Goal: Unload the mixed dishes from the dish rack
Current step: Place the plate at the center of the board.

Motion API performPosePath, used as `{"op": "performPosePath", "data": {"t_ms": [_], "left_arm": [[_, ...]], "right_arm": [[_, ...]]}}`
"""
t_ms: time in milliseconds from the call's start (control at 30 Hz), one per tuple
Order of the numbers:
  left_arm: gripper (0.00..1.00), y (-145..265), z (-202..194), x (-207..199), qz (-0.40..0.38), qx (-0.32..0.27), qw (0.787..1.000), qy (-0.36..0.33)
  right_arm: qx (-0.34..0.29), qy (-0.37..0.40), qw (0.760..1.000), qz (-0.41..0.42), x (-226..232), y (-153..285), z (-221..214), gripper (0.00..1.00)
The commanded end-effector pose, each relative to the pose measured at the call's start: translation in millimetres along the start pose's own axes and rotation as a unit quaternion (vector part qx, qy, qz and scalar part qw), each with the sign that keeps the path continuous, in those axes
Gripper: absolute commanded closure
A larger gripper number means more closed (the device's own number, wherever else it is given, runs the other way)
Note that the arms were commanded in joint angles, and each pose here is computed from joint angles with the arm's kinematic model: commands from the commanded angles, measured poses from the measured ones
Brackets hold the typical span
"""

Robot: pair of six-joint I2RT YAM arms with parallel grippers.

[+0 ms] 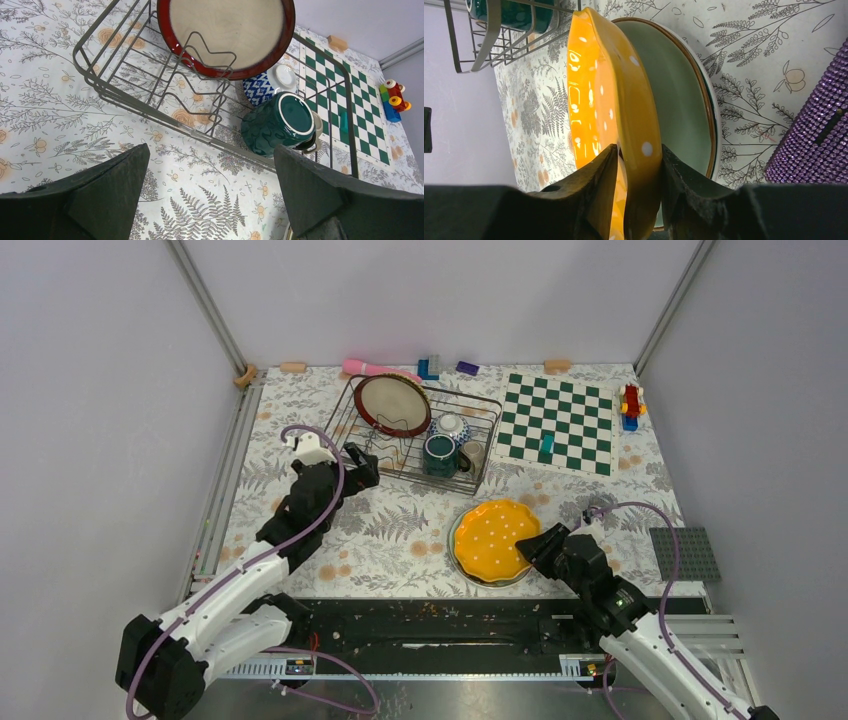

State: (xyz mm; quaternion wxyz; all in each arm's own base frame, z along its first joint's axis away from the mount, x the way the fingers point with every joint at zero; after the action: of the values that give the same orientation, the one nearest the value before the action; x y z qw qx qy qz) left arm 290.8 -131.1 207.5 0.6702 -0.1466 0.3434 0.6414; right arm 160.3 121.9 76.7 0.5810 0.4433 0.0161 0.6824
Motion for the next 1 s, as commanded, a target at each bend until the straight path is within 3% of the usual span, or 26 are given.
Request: {"op": "performPosePath", "data": {"t_ms": [0,267,967], "left_arm": [[0.01,-0.7,20.2,-19.3,-0.020,-0.027,0.999,0.007],[0.01,-3.1,17.5,-22.8,-0.025,-0.017,1.000,0.000],[0.01,-6.0,16.5,-21.8,-0.019,-0.015,1.000,-0.010]], "right_arm": [[-0.031,-0.004,0.999,0.023,17.7,3.8,19.0,0.57],[-0.002,0.051,0.999,0.005,15.4,5.1,15.5,0.40],[0.063,0.140,0.988,-0.027,16.0,7.9,12.9,0.26]]}}
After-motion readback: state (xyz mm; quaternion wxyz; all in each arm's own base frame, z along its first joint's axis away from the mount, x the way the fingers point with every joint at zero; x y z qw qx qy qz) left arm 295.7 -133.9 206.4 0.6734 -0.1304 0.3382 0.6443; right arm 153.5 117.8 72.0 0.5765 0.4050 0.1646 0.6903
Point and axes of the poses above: each gripper's point midway between its finger pads, its own y axis back along the fingers, its own x axis along the line the jaws close on, z = x × y, the point moved 2 cm from there along y, back along the fingers, and after that the axes turned 15 degrees about y, right-handed, at the moved point
